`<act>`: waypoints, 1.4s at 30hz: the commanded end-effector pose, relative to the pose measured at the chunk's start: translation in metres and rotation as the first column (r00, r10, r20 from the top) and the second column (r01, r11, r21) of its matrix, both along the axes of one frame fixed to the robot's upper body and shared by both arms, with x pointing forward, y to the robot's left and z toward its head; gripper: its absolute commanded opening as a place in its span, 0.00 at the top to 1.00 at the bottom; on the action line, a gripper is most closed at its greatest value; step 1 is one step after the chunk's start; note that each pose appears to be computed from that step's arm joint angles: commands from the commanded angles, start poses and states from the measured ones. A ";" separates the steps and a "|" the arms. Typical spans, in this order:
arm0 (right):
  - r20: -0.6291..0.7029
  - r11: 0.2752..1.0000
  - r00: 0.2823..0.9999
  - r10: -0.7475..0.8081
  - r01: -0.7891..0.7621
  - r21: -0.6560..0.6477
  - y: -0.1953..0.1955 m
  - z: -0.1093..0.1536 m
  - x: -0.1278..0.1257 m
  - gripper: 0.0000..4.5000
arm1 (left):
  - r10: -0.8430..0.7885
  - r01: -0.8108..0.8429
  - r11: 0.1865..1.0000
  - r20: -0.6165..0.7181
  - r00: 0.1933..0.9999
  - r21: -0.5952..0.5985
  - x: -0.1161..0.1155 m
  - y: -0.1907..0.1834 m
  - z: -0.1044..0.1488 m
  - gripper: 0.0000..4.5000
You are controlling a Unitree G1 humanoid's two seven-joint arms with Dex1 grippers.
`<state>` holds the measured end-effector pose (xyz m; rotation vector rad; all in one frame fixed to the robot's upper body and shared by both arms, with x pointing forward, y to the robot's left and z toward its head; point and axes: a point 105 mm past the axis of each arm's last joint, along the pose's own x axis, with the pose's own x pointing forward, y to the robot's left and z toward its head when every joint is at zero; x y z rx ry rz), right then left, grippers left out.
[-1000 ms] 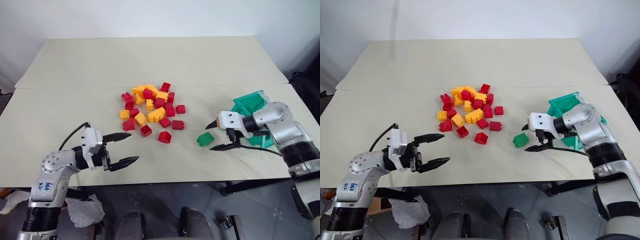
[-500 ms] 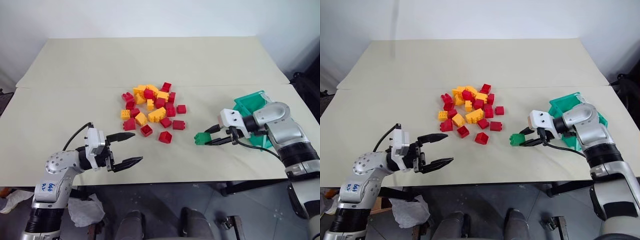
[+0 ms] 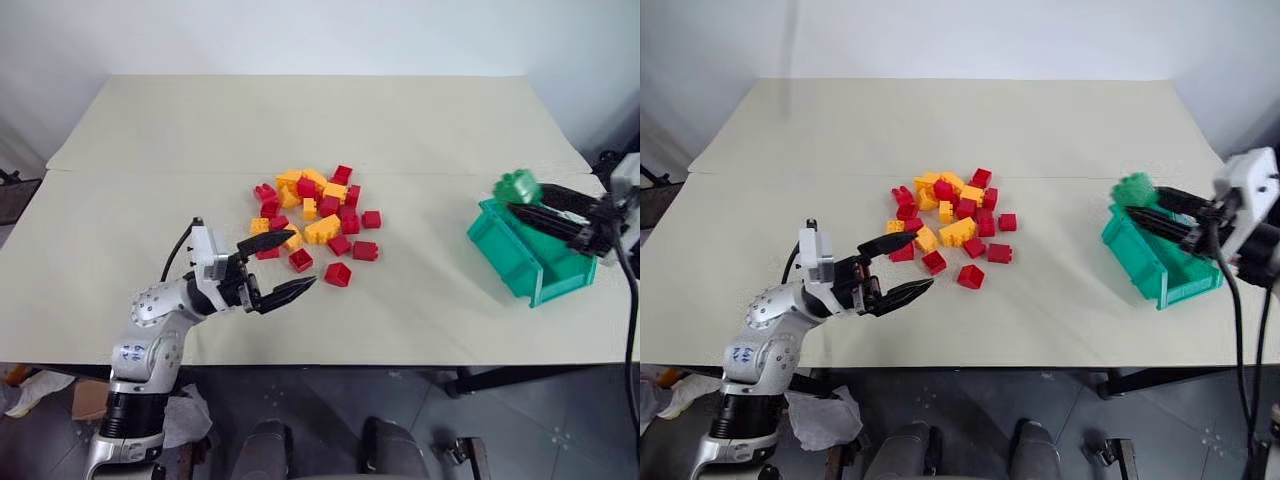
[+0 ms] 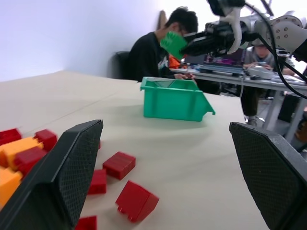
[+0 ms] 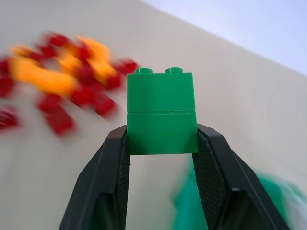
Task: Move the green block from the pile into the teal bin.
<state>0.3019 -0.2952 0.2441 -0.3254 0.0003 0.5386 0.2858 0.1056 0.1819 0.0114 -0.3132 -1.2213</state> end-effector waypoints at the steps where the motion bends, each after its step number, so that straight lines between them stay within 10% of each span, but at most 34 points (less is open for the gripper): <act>1: -0.019 0.991 0.992 -0.128 0.127 -0.031 -0.027 -0.002 -0.001 0.68 | -0.016 0.016 1.000 0.029 0.999 0.006 0.002 -0.003 0.002 0.00; 8: -0.098 0.985 0.980 -0.172 0.168 -0.049 -0.042 -0.034 0.009 0.68 | -0.006 0.004 0.999 0.034 0.999 0.034 0.004 0.001 -0.001 0.00; 17: -0.010 0.981 0.983 -0.185 0.184 -0.061 -0.056 -0.027 0.013 0.01 | 0.054 -0.057 0.996 0.034 0.998 0.073 0.006 0.021 -0.002 0.00; 27: 0.230 0.978 0.950 0.210 -0.201 -0.064 0.015 0.010 -0.008 0.00 | 0.155 -0.161 0.958 0.045 0.987 0.237 0.007 0.061 -0.018 0.00; 33: 0.117 0.860 0.853 0.510 -0.510 -0.030 0.092 -0.034 -0.041 0.00 | 0.234 -0.241 0.913 0.062 0.970 0.329 0.012 0.099 -0.025 0.00; 42: 0.105 0.887 0.883 0.458 -0.462 0.023 0.106 -0.079 -0.050 0.00 | 0.373 -0.361 0.873 0.028 0.927 0.329 0.006 0.116 -0.037 0.00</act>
